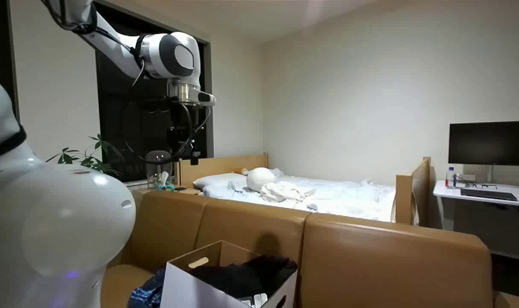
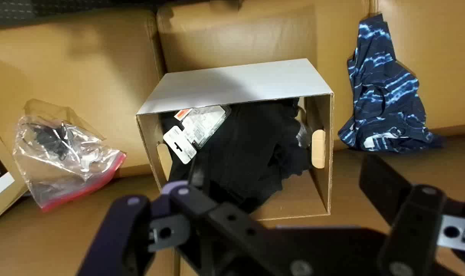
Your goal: Pick the plastic bag and put it in the box
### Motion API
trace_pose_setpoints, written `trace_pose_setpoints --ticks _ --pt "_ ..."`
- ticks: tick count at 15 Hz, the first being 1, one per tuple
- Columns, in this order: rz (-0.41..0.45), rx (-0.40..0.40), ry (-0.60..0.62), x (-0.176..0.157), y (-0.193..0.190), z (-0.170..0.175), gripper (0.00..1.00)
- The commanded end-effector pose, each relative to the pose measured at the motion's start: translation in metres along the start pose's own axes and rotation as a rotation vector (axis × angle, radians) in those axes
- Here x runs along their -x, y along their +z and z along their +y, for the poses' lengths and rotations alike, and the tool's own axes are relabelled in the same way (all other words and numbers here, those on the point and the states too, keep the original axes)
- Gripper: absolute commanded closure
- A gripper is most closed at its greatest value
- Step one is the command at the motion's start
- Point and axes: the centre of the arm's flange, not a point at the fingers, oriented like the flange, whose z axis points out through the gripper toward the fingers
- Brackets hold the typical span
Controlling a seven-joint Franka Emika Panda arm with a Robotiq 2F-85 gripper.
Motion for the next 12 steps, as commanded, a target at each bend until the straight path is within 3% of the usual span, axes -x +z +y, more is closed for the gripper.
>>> trace_pose_setpoints --ticks 1,6,7,12 --pt "0.000 0.000 0.000 0.000 0.000 0.000 0.00" --pt "0.000 0.000 0.000 0.000 0.000 0.000 0.00" --pt "0.033 0.030 -0.005 -0.001 0.007 0.005 0.00" --pt "0.137 0.134 -0.038 -0.007 0.008 0.060 0.00"
